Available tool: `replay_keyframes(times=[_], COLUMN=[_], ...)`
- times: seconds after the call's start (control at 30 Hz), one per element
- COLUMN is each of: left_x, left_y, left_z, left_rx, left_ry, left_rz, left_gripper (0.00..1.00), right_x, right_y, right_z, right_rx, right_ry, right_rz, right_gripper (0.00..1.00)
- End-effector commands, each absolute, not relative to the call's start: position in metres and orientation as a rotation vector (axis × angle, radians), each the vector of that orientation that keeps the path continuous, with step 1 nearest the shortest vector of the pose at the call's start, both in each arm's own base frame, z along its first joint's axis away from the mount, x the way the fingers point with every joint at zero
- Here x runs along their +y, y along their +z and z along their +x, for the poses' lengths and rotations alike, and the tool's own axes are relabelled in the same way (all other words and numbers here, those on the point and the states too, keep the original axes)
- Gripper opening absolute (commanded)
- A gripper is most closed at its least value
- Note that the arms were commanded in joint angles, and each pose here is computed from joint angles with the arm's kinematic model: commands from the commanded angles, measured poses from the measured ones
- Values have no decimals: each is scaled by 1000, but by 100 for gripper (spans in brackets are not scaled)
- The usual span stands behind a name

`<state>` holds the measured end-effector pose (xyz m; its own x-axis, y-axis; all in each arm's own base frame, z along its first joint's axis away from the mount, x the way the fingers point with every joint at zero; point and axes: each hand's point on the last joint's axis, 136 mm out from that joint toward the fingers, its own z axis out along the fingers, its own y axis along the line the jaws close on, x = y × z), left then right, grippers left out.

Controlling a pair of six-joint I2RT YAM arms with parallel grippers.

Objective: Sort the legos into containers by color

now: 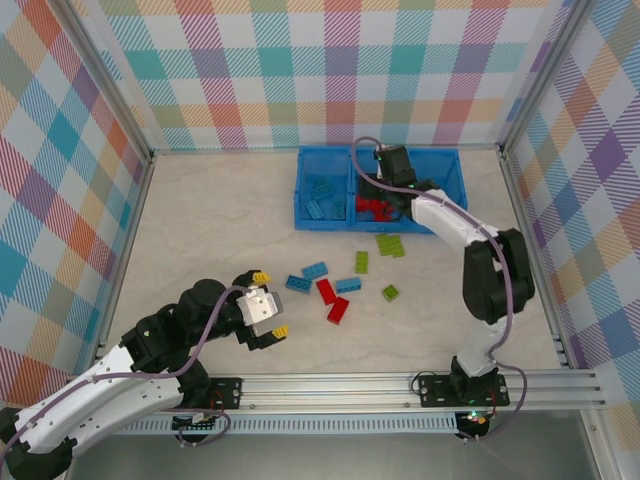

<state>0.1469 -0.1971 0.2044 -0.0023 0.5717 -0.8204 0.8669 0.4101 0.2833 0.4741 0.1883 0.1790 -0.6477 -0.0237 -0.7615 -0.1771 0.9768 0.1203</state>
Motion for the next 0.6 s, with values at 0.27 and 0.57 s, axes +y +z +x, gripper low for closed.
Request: replay_keyframes(times=[0.27, 0.57], left_x=[-222, -183], left_y=[275, 191], left_z=[182, 239], left_rx=[1945, 2191], left_ry=[-756, -604], left_rz=[616, -40], left_gripper=[100, 100], right_x=[242, 261], right_y=[265, 220], right_z=[282, 158], right_rx=[2068, 2219], right_ry=[928, 1094], right_rz=[-401, -701], right_gripper=[88, 97])
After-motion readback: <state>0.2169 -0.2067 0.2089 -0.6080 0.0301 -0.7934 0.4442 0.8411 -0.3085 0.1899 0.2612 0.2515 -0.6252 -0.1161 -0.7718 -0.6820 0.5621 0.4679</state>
